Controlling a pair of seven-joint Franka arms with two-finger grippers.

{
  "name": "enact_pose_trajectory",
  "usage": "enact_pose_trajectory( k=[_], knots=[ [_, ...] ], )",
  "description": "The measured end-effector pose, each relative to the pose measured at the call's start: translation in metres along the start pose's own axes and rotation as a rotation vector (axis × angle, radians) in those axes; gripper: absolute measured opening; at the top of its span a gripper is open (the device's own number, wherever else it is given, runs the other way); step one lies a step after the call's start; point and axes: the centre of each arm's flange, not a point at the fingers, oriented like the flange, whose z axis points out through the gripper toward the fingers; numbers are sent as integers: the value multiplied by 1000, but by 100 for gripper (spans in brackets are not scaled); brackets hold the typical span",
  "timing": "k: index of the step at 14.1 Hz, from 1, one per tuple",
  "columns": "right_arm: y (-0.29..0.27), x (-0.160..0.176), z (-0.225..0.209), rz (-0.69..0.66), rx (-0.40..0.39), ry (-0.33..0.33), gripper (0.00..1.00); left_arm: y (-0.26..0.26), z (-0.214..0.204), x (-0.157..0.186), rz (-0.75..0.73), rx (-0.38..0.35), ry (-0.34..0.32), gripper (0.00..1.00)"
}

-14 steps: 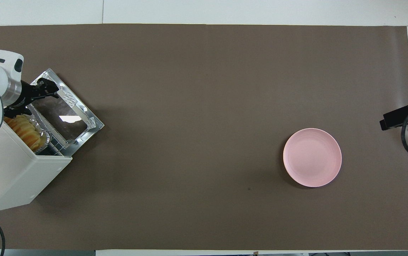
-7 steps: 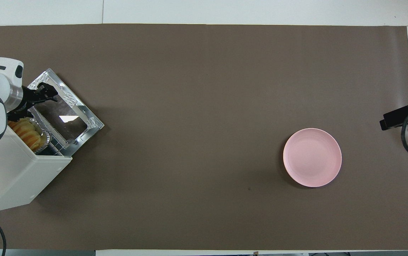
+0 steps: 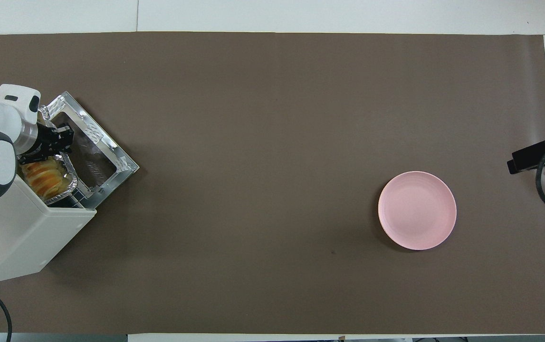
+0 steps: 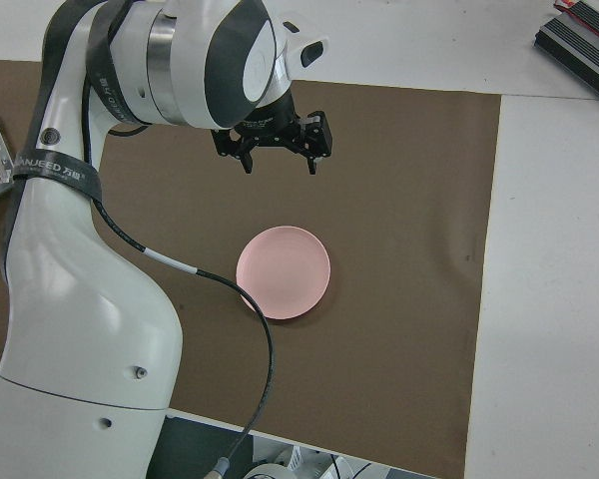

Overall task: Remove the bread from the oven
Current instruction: 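Grasp the foil tray edge with the left gripper, then pull the foil tray out of the oven with the left gripper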

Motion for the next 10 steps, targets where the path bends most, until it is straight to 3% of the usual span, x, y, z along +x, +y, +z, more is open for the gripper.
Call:
enact_pose_trajectory(
  k=[2,5,10],
  knots=[
    [0,0,0,0,0,0,100,13,-5,-6,72,36,25,2],
    [-1,0,0,-1,0,-2,100,89,-34,-35,227,20,87,2],
    [-1,0,0,-1,0,-3,100,237,-57,-161,532,-23,120,2]
  ],
)
